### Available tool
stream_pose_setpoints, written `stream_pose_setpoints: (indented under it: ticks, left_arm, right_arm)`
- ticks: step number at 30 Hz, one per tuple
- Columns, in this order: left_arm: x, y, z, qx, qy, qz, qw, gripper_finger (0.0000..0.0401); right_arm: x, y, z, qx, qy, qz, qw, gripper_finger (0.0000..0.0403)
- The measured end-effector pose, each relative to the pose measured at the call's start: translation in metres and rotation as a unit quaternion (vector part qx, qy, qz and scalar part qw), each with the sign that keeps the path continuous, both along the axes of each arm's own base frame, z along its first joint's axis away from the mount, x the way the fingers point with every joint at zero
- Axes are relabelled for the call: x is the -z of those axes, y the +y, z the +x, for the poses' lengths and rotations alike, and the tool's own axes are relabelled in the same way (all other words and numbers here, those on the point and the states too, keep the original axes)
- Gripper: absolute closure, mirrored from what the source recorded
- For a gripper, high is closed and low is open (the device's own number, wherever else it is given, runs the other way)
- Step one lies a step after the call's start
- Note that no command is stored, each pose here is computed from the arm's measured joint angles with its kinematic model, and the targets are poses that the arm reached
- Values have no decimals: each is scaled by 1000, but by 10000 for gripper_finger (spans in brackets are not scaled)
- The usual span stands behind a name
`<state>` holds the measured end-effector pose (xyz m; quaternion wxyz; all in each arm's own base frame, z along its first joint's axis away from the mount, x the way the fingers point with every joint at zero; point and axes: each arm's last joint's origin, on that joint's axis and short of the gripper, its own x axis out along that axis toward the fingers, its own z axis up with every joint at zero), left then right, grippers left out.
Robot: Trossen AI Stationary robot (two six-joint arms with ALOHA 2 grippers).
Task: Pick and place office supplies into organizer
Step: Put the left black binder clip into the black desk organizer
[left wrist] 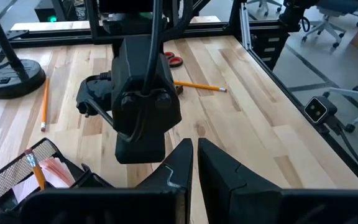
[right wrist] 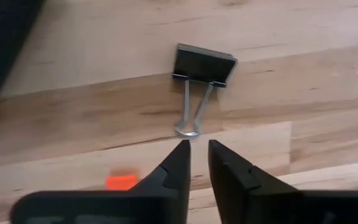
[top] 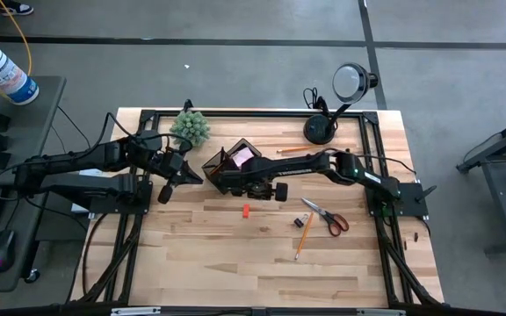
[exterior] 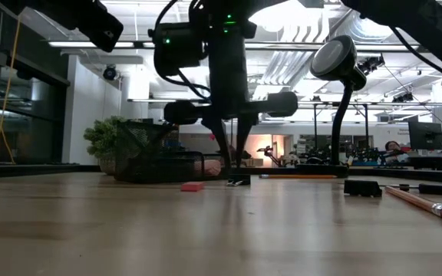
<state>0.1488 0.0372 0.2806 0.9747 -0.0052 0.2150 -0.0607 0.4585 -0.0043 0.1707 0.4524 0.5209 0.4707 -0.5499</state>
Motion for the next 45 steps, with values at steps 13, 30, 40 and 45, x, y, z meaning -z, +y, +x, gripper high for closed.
stream_pose_setpoints:
  ticks: [13, 30, 40, 45]
  left_arm:
    - [0, 0, 0, 7, -1, 12, 1000, 387]
    - [0, 0, 0, 12, -2, 23, 1000, 387]
    - [0, 0, 0, 16, -3, 31, 999, 387]
    - [0, 0, 0, 16, -3, 31, 999, 387]
  right_arm:
    - [0, -15, -4, 24, 19, -2, 1000, 312]
    - [17, -16, -5, 50, 16, 10, 999, 320]
    - [17, -24, -4, 57, 10, -6, 998, 320]
    - [17, -25, -4, 58, 8, -7, 998, 320]
